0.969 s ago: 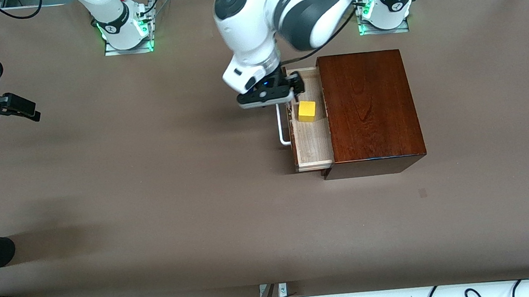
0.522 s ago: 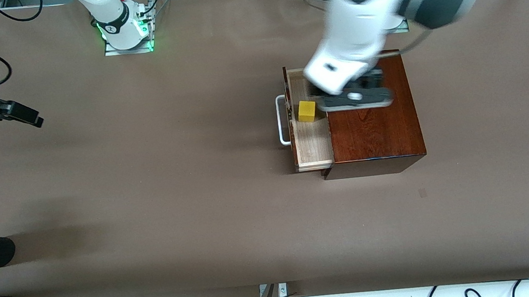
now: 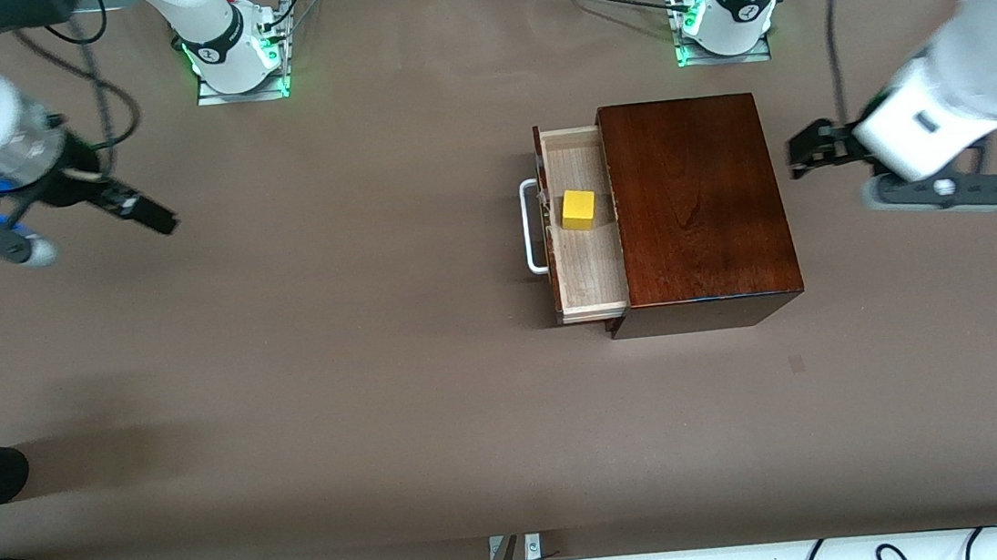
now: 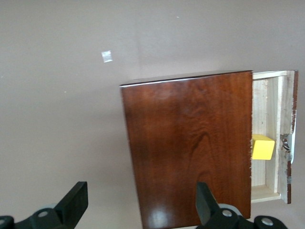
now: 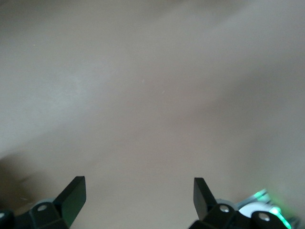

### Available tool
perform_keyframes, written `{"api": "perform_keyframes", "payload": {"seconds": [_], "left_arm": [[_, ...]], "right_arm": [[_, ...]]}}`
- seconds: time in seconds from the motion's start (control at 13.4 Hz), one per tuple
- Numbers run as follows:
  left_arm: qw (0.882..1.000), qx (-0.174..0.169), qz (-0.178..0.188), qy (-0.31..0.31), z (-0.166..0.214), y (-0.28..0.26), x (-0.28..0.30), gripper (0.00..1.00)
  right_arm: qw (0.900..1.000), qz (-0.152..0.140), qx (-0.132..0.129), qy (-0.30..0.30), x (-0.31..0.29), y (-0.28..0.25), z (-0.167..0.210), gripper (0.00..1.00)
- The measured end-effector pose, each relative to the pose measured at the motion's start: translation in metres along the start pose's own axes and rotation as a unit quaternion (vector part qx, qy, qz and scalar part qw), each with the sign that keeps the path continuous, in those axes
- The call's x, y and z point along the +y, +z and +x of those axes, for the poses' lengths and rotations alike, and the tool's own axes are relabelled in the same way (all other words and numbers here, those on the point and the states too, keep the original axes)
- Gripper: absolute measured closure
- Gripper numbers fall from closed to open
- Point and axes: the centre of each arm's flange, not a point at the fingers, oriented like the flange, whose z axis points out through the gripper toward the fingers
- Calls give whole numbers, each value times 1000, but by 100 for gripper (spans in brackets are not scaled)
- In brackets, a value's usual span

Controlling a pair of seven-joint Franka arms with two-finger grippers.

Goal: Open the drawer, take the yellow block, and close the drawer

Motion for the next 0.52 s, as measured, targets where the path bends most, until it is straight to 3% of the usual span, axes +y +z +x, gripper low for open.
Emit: {"api": "perform_keyframes", "payload": {"seconds": [0.15,0.3,0.45,0.52], "left_arm": [[1000,6,2,-14,-13,-8,-28,0],[999,42,7,-30,-30,-12,-43,0],[995,89,7,-36,-48,-11,-49,0],[995,93,7,-37,-57,-6,-51,0]], "right_arm": [[999,5,-8,52,-37,1,-45,0],[993,14,-19,113,-72,8,-87,0],[983,30,-17,180,-108,17,-126,0],[976,41,-15,213,-127,23,-147,0]]}}
